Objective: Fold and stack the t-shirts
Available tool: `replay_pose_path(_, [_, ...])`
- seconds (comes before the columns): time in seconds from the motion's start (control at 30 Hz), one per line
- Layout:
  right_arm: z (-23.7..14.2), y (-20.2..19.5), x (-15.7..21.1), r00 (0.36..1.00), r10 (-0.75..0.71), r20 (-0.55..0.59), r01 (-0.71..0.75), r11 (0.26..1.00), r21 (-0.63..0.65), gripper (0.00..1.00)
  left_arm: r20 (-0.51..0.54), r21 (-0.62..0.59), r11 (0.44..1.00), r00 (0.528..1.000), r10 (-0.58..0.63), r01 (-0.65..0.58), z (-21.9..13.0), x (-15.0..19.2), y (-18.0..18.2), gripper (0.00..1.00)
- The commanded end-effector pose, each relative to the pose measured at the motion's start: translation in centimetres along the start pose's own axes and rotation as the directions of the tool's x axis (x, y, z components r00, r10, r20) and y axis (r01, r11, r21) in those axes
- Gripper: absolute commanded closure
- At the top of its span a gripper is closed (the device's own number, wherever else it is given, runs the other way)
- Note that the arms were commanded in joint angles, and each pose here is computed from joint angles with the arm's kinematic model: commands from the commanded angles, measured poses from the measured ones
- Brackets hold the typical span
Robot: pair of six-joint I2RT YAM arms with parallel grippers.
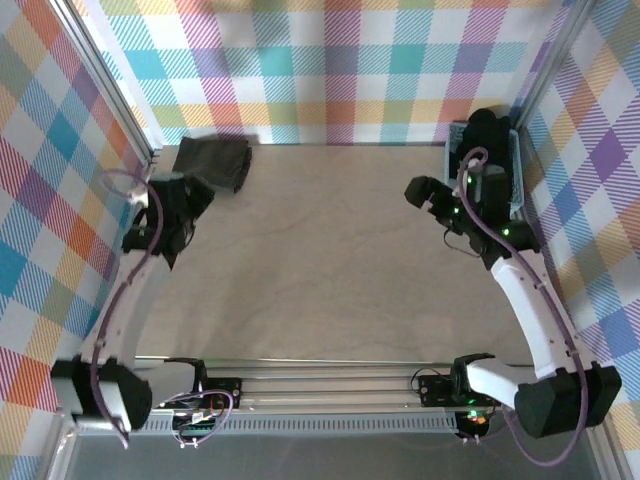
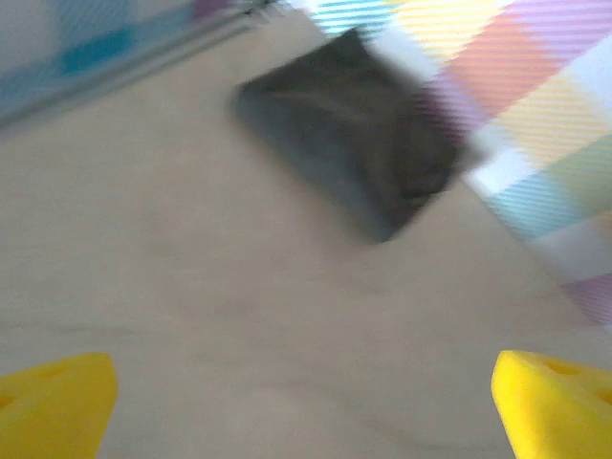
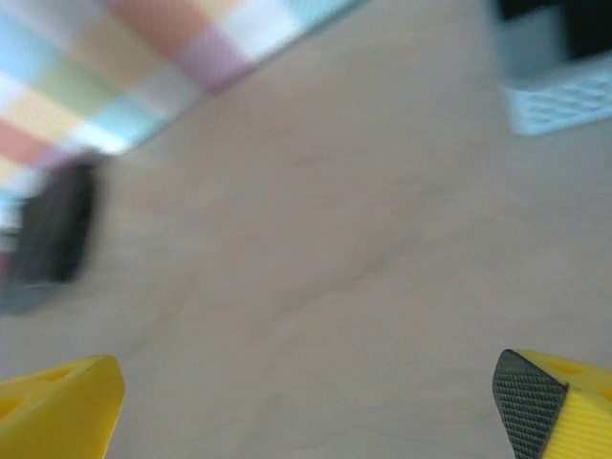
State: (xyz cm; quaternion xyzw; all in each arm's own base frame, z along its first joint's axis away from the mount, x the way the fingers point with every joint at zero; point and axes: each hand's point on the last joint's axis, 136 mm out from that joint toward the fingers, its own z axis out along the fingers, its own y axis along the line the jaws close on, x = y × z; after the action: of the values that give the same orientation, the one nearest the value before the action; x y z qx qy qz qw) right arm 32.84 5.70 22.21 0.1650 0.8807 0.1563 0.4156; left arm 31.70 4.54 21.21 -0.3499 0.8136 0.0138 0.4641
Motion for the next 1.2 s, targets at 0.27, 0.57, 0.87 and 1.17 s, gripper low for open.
replay_pose_path(0.27, [7.9,-10.8,5.4,0.930,-0.362,0.067,0.333,0.905,0.266,0.00,0.113,0.099,0.898,0.901,0.418,-0.429,6.6,8.3,1.7,0.00])
replay_pose_path(0.57, [12.6,-10.4,1.2,0.934,-0.333,0.132,0.303,0.931,0.202,0.00,0.109,0.146,0.911,0.922,0.372,-0.385,12.8,7.3,-2.2,0.00])
replay_pose_path(0.87, [11.5,-8.8,2.8,0.859,-0.365,0.360,0.364,0.929,0.073,0.00,0.310,0.212,0.899,0.899,0.310,-0.383,10.0,8.5,-1.3,0.00])
replay_pose_path(1.17, [12.7,-8.7,2.7,0.878,-0.384,0.286,0.373,0.923,0.096,0.00,0.210,0.217,0.864,0.886,0.413,-0.454,12.0,9.5,-3.2,0.00])
